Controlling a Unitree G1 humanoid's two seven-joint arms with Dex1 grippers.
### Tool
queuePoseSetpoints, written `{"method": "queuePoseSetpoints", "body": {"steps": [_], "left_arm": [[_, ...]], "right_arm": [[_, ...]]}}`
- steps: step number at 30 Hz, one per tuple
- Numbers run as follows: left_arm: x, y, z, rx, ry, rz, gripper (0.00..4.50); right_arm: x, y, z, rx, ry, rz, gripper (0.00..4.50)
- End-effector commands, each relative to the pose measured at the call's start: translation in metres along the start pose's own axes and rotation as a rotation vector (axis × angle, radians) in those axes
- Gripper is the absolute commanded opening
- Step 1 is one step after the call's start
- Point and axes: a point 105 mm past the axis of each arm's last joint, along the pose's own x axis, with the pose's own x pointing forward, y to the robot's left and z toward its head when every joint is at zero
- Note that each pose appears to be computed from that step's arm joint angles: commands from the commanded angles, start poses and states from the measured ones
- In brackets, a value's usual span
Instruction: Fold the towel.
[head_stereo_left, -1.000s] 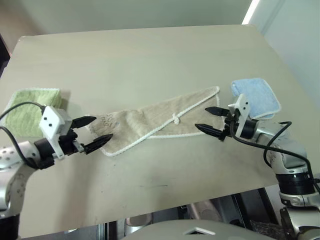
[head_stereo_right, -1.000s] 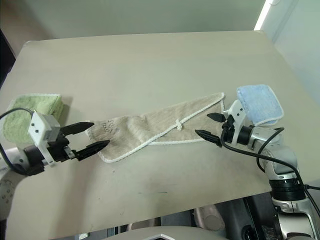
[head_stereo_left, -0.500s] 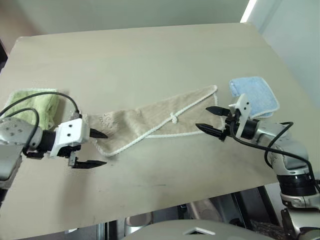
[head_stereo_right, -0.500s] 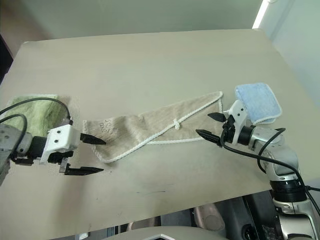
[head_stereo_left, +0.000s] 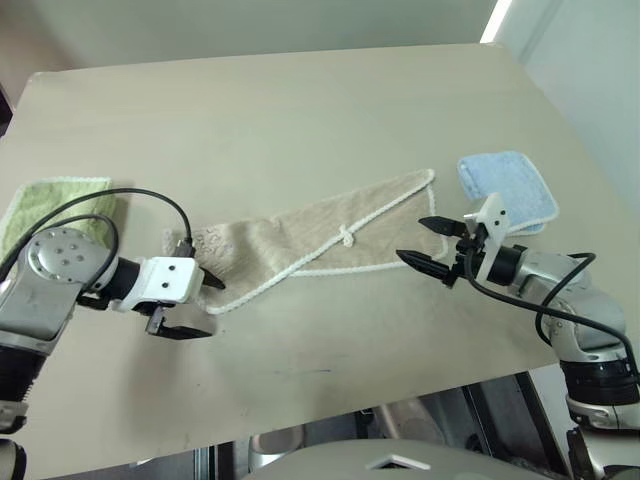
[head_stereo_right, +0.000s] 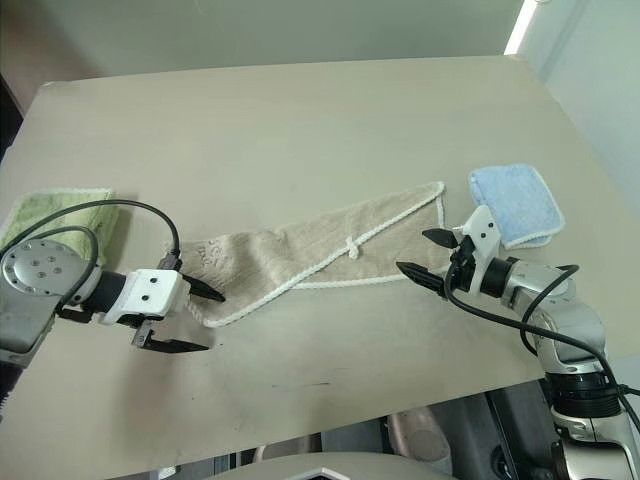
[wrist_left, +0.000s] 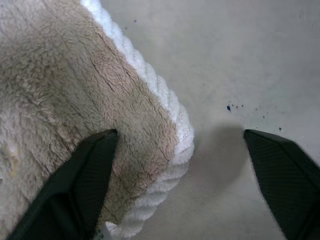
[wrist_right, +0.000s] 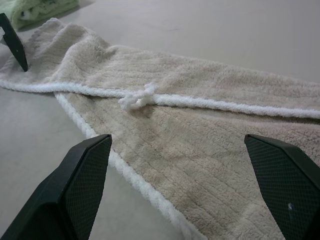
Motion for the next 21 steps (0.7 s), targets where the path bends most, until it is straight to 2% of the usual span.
{"method": "queuePoseSetpoints", "body": {"steps": [1,9,15,21], "left_arm": [[0.005,-0.003,-0.013,0.003,0.046,-0.02,2.89],[0.003,0.0,-0.016,0.003,0.027,0.014,0.09],[-0.006,-0.003,-0.02,0.006,0.039,0.022,0.04],[-0.02,-0.01,-0.037,-0.034,0.108,0.009,0.04]], "right_arm": [[-0.002,0.002,0.015,-0.037,-0.043,0.002,4.5],[-0.003,0.003,0.014,-0.033,-0.043,0.003,4.5],[-0.003,-0.005,0.018,-0.064,-0.046,-0.021,4.5],[0.005,-0.048,0.017,-0.291,0.042,-0.193,4.5]]}}
